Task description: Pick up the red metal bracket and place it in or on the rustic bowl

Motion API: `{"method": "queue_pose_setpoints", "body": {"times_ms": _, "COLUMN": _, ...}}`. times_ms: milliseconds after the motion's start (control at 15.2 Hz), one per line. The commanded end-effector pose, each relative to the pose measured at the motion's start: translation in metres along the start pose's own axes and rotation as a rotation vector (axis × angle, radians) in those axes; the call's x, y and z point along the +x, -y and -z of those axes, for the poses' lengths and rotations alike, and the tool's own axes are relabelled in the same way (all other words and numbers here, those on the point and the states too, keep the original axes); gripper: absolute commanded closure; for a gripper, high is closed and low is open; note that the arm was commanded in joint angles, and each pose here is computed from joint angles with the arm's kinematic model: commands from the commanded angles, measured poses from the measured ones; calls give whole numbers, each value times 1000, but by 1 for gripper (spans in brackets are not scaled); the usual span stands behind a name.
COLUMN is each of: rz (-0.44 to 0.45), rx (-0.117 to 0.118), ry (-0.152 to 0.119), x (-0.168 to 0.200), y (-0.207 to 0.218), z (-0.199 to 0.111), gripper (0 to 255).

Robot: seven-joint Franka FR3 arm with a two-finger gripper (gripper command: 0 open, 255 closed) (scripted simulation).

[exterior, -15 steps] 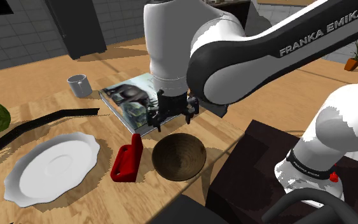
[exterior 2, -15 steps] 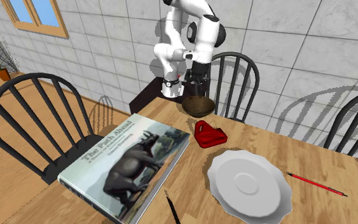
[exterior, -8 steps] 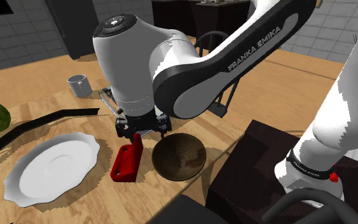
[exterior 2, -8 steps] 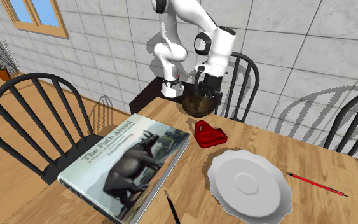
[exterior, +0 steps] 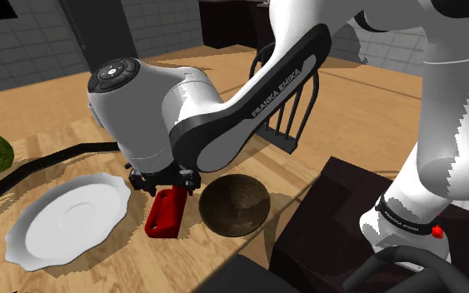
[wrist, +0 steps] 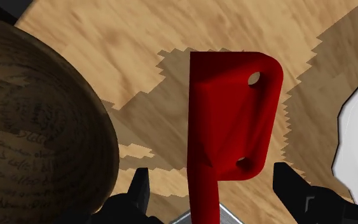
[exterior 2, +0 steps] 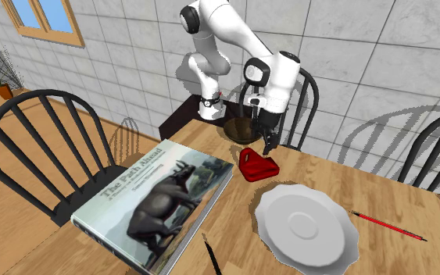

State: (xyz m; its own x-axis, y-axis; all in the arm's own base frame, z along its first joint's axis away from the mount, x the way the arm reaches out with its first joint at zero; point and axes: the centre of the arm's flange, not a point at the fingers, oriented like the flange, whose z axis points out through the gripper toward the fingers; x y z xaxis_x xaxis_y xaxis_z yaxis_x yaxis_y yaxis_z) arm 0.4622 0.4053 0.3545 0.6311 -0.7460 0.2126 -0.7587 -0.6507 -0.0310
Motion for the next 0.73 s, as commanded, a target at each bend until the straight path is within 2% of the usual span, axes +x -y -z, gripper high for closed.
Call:
{"method": "queue_pose_setpoints", "body": {"times_ms": 0, "rz": -2, "rx": 0, "ry": -1, "x": 0, "y": 0, "z": -11, "gripper": 0}}
{"method": "queue_pose_setpoints", "body": {"times_ms": 198, "rz": -2, "rx": 0, "ry": -1, "x": 0, "y": 0, "z": -24, "gripper": 0}}
{"method": "queue_pose_setpoints", "body": {"times_ms": 660, "rz": -2, "rx": 0, "ry": -1, "x": 0, "y": 0, "z": -24, "gripper": 0}}
